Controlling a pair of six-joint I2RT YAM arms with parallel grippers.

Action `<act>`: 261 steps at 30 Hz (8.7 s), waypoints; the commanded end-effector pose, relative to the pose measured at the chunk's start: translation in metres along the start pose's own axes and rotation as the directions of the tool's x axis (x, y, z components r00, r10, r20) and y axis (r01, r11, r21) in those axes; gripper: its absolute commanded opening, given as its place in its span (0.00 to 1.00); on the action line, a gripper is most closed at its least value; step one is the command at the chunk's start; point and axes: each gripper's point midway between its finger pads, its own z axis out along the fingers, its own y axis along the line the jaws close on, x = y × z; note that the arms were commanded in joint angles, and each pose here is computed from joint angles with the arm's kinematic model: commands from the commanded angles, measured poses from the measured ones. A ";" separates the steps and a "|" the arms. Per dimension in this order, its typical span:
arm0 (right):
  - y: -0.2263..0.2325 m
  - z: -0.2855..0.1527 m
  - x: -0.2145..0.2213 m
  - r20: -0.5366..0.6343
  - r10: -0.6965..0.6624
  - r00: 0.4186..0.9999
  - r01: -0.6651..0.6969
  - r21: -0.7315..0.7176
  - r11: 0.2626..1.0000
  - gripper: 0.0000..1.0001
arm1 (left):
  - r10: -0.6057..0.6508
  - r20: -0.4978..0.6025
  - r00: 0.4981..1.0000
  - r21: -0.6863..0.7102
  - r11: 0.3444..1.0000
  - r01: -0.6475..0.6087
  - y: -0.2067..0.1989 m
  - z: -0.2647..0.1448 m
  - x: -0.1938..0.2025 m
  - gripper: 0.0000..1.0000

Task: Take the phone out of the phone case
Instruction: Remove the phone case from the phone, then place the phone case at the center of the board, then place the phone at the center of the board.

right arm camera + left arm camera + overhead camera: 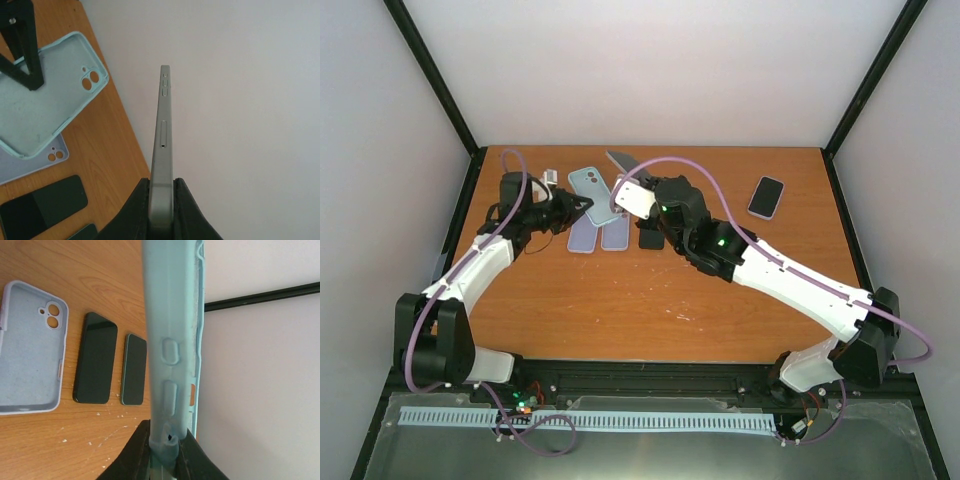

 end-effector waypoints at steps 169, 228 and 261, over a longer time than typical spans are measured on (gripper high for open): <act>-0.116 -0.036 0.064 0.001 0.060 0.998 -0.059 0.194 0.979 0.03 | 0.765 0.205 0.611 -0.202 0.644 -0.738 -0.102 -0.134 -0.130 1.00; -0.019 -0.038 -0.115 0.116 -0.722 0.682 0.532 0.599 0.599 0.03 | 0.234 0.144 0.961 0.475 0.836 -0.275 -0.165 -0.126 -0.026 0.72; 0.006 -0.032 -0.104 0.136 -0.702 0.699 0.523 0.572 0.632 0.29 | 0.202 0.130 0.971 0.519 0.821 -0.240 -0.167 -0.122 -0.027 0.01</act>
